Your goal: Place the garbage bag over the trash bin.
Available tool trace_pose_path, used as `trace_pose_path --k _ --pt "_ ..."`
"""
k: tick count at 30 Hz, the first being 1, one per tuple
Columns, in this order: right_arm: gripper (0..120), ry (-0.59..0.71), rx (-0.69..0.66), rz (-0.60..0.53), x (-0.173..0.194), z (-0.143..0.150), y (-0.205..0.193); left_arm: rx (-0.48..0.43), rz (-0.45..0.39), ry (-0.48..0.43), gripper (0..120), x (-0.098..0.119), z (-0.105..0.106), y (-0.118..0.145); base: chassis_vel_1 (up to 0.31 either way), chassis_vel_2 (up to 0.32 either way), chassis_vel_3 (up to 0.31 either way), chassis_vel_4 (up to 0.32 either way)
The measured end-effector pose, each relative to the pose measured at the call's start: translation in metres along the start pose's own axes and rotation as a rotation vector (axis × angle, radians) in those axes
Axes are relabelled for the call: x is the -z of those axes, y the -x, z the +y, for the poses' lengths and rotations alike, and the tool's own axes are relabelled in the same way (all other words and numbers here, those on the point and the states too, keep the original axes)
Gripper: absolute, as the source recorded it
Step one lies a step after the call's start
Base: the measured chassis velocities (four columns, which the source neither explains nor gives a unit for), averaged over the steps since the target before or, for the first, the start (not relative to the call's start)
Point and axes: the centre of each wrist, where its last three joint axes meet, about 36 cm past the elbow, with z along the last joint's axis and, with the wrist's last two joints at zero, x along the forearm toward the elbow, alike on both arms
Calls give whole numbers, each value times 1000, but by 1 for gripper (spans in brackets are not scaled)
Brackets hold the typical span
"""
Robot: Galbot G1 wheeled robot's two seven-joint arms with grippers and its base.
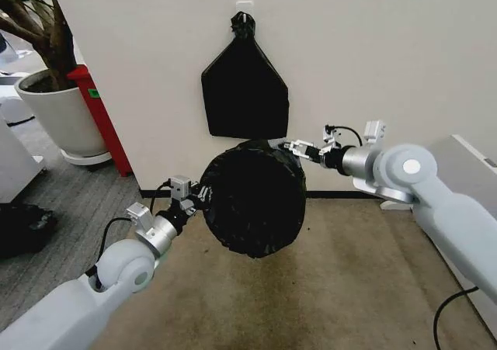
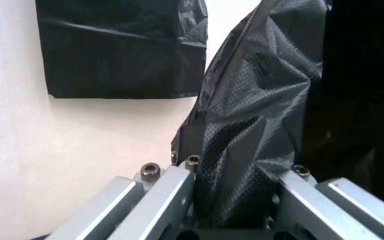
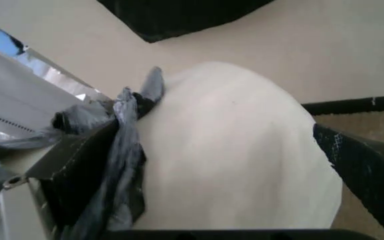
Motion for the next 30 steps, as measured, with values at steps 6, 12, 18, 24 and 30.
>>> trace_pose_path --k 6,12,18,24,30 --pt "100 21 -12 -22 2 -1 -1 -7 0 -7 0 2 -1 -1 0 0 0 0" --pt "100 81 18 -68 1 11 -12 15 25 -90 0 -1 -4 -3 0 0 0 0" --pt "100 159 69 -119 6 19 -27 57 63 -175 0 -10 -5 -5 0 0 0 0" --pt "100 200 61 -155 9 8 -43 105 85 -254 0 -13 -8 -4 0 0 0 0" --pt "100 240 28 -164 -20 -39 -71 238 127 -416 0 -8 -11 5 0 0 0 0"
